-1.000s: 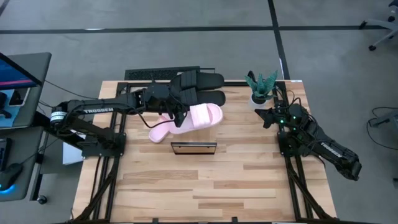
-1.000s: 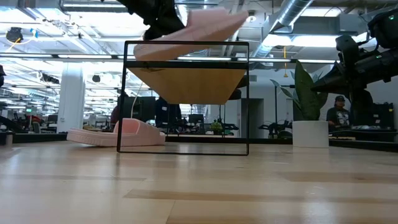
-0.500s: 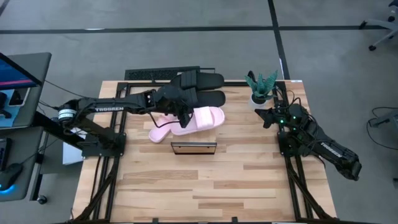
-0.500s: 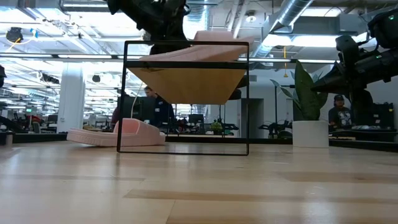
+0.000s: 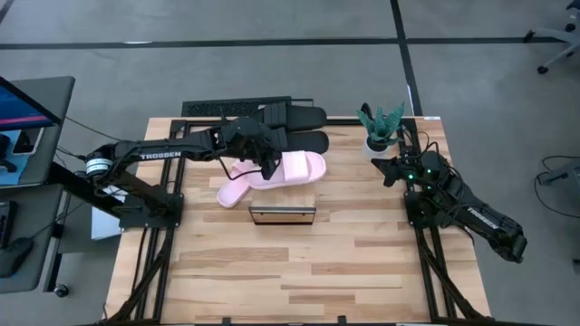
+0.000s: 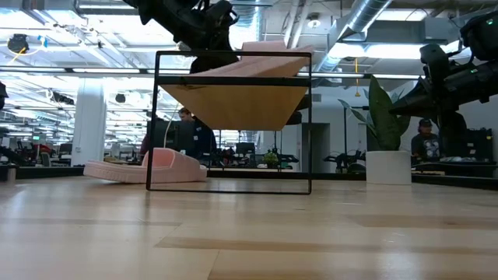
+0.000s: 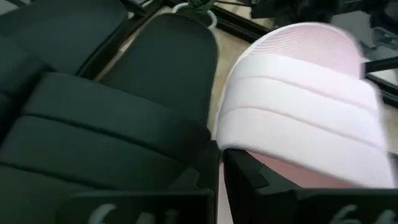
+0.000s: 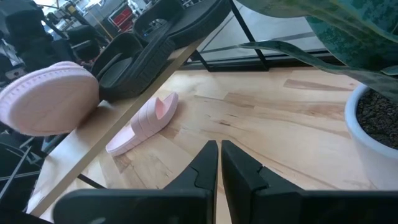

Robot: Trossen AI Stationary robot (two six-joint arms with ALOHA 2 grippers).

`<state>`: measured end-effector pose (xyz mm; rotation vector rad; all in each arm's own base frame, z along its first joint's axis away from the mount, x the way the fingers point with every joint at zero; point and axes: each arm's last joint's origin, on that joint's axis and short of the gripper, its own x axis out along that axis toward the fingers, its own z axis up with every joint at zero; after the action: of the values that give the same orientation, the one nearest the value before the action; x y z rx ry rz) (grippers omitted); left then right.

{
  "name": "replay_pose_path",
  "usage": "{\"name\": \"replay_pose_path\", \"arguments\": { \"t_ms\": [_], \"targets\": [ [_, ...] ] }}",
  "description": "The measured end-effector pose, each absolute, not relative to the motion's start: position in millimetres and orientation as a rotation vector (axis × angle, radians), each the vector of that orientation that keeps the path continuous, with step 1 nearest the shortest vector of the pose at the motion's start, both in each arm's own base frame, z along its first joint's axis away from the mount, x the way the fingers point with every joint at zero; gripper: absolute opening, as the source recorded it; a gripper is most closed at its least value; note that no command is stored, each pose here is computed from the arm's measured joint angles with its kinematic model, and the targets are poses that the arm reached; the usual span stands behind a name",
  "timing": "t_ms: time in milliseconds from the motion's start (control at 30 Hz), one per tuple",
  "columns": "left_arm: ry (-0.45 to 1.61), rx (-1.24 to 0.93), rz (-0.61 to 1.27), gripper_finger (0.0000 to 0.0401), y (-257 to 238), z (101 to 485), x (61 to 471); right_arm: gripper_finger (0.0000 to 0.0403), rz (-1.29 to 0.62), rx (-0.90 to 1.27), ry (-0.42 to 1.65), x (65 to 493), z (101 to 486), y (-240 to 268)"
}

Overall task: Pick and place slides into the shelf
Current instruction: Put the left pink slide on the shelf

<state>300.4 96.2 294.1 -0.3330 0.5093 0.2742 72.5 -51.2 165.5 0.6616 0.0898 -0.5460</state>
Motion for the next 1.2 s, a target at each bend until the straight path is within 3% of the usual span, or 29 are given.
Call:
{"name": "replay_pose_path", "arguments": {
  "t_ms": [633,1200],
  "targets": [
    [0.562,-0.319,0.21,0.0006,105,281,334,0.0013,-0.546,0.661,0.089,72,166,-51],
    [0.582,-0.337,0.228,0.0122,105,280,332,0.0013,-0.546,0.662,0.09,72,165,-51]
  ]
}}
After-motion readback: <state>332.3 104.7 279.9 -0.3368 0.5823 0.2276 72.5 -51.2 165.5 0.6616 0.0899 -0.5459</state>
